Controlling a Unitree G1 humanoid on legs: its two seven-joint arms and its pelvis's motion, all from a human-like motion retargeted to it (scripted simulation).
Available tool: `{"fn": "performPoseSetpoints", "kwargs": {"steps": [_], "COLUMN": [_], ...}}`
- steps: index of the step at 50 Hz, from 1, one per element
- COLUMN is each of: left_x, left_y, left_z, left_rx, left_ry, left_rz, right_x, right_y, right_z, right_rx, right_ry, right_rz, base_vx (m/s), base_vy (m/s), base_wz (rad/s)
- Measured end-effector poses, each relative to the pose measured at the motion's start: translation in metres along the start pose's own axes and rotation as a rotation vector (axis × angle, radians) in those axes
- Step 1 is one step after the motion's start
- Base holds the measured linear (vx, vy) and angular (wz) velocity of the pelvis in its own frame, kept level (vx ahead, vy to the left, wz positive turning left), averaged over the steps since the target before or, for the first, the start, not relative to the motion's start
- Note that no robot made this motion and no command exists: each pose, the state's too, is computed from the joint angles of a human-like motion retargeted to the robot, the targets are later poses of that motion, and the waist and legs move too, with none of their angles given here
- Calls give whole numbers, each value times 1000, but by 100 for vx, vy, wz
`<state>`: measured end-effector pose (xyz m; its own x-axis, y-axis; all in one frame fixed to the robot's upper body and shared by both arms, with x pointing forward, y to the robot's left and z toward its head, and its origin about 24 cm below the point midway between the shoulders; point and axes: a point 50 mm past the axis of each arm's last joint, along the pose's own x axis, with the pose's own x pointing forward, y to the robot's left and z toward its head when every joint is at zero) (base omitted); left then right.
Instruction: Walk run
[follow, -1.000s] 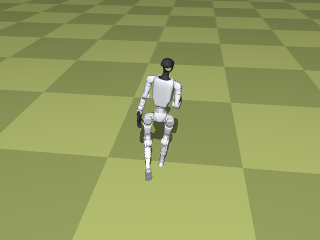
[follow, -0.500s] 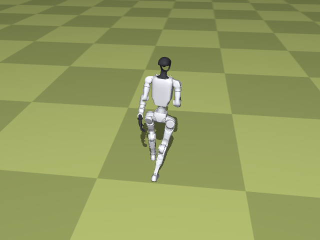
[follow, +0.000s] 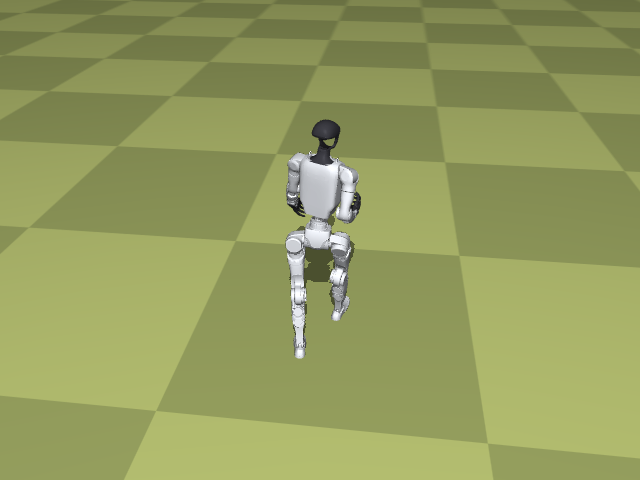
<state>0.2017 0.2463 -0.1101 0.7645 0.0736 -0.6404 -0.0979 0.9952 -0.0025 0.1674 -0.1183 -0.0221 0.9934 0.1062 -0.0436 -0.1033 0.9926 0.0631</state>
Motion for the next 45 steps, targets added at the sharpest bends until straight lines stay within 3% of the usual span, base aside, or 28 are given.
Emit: {"fn": "performPoseSetpoints", "kwargs": {"steps": [7,15,23,29,35,45], "left_x": [-7,-96,-213,-262,-260,-220], "left_y": [-20,-16,-20,-32,-47,-36], "left_z": [-27,-162,-242,-262,-262,-248], "left_rx": [-18,117,-59,-252,-406,-342], "left_ry": [68,635,1053,1193,1160,993], "left_rz": [-85,-100,-147,-30,-4,11], "right_x": [-7,-3,30,39,33,10], "right_y": [-10,-12,-11,-15,-16,-1], "right_z": [-6,-10,18,26,19,-7], "right_rx": [-31,-74,-169,-154,-121,-26], "right_ry": [42,86,-62,-86,-38,85], "right_rz": [-18,17,49,35,25,72], "base_vx": [79,86,63,61,64,84], "base_vy": [-28,-43,-30,-20,-13,-17], "base_wz": [37,8,-68,-84,-27,-65]}}
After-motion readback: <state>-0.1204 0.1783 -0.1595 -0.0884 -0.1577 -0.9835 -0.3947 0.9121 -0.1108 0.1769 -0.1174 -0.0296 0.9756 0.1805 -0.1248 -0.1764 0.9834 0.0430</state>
